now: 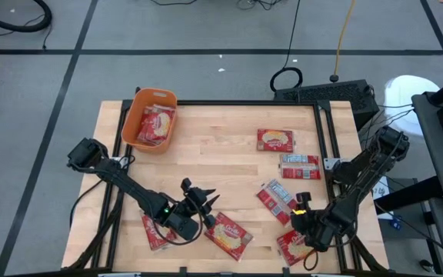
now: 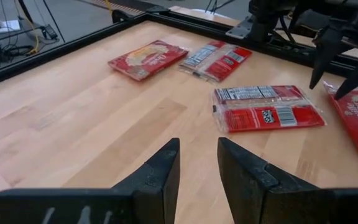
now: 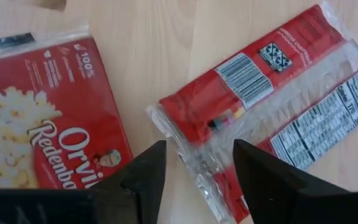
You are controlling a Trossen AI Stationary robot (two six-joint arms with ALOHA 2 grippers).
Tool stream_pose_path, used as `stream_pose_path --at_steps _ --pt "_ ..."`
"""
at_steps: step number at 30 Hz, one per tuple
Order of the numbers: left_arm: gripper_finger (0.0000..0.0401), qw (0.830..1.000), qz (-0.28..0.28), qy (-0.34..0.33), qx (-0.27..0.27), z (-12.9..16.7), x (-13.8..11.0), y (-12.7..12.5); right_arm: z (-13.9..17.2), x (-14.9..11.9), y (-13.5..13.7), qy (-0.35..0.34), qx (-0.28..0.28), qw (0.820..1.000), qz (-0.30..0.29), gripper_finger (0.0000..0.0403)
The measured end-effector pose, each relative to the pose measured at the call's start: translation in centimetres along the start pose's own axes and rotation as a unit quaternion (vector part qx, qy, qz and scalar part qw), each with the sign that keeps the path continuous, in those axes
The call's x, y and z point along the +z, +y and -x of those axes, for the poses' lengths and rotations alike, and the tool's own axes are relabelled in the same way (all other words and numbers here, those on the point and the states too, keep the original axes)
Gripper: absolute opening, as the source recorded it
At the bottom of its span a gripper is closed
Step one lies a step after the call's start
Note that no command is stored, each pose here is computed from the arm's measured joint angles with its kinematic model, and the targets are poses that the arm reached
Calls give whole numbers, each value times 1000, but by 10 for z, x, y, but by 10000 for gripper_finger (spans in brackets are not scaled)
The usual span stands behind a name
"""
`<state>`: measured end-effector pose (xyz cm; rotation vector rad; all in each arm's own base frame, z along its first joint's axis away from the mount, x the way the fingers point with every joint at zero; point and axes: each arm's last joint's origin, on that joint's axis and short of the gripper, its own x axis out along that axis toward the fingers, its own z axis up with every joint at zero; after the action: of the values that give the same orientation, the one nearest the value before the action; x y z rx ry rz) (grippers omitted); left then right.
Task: Sort popcorn bags into baskets
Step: Put the red popcorn bag into the orange bin
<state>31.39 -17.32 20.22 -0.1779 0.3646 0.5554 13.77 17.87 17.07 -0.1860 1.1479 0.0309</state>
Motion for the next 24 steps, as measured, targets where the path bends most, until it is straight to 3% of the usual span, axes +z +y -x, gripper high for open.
stream_pose_path --at_steps 16,24 --pt "113 1000 10 0 0 0 0 0 -19 -22 5 -30 29 998 42 171" --pt "113 1000 10 0 0 0 0 0 -29 -32 -4 -52 -16 995 83 171"
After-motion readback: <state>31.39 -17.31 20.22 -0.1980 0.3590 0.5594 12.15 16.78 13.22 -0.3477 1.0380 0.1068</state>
